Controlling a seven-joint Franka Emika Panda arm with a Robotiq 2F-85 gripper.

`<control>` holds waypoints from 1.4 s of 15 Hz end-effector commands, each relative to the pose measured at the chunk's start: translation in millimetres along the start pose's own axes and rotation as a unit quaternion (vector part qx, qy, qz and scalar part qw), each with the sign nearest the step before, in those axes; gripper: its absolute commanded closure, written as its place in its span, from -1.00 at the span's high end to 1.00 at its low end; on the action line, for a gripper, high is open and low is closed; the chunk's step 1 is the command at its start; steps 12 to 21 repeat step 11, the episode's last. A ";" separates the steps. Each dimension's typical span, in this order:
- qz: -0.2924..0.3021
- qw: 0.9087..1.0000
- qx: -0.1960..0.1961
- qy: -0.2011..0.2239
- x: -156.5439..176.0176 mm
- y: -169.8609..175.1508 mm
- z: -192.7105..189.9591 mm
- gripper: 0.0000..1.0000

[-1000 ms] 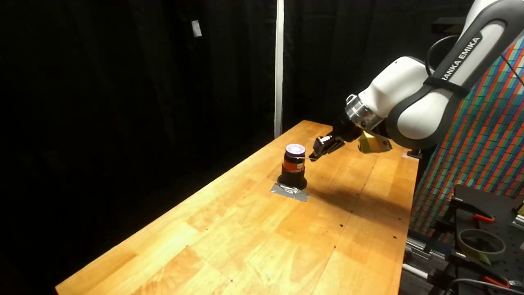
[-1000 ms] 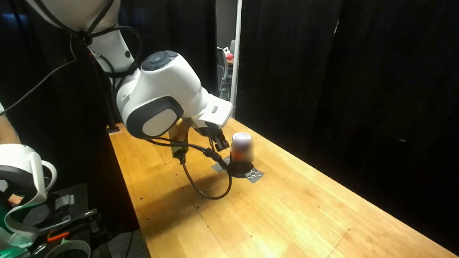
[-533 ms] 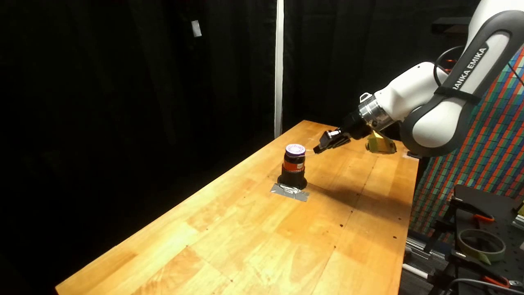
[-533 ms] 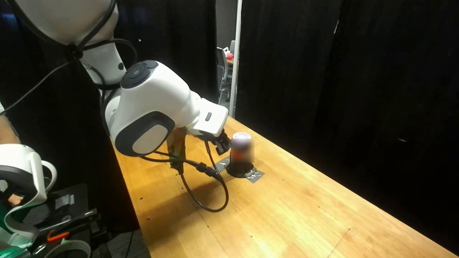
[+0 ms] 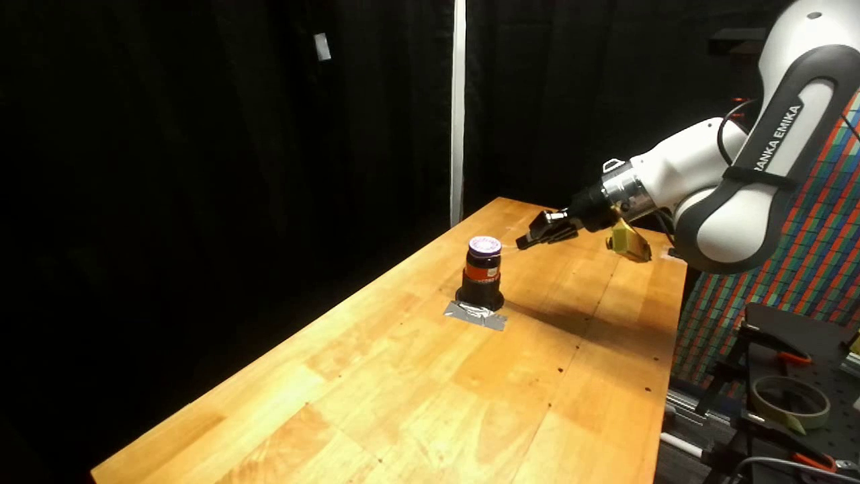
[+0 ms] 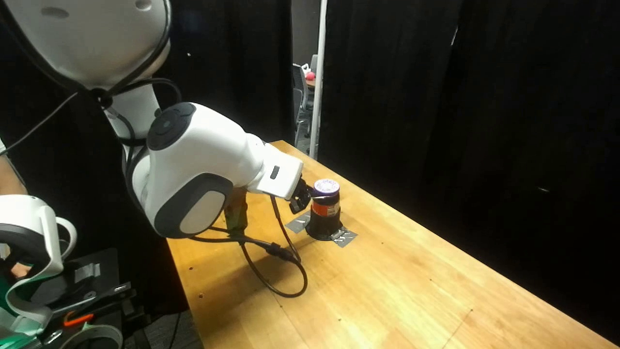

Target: Put the rubber band on the bottom of the cup

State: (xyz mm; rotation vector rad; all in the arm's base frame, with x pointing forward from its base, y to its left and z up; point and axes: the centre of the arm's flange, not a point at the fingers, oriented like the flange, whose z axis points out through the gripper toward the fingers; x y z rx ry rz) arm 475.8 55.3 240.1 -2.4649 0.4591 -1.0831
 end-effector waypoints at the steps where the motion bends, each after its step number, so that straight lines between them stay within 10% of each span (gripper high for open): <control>1: 0.013 0.999 0.032 0.010 -3.5 4.9 -11.5 -0.76; 5: 0.022 0.998 0.054 0.011 -5.3 7.0 -14.7 -0.65; 8: 0.032 0.998 0.046 -0.025 -3.1 8.4 -12.2 -0.01; 9: 0.023 0.999 0.041 -0.010 -8.9 8.4 -6.3 -0.37; 11: 0.027 0.999 0.040 -0.021 -11.4 8.9 -5.3 -0.04; 21: 0.027 0.999 0.040 -0.021 -11.4 8.9 -5.3 -0.04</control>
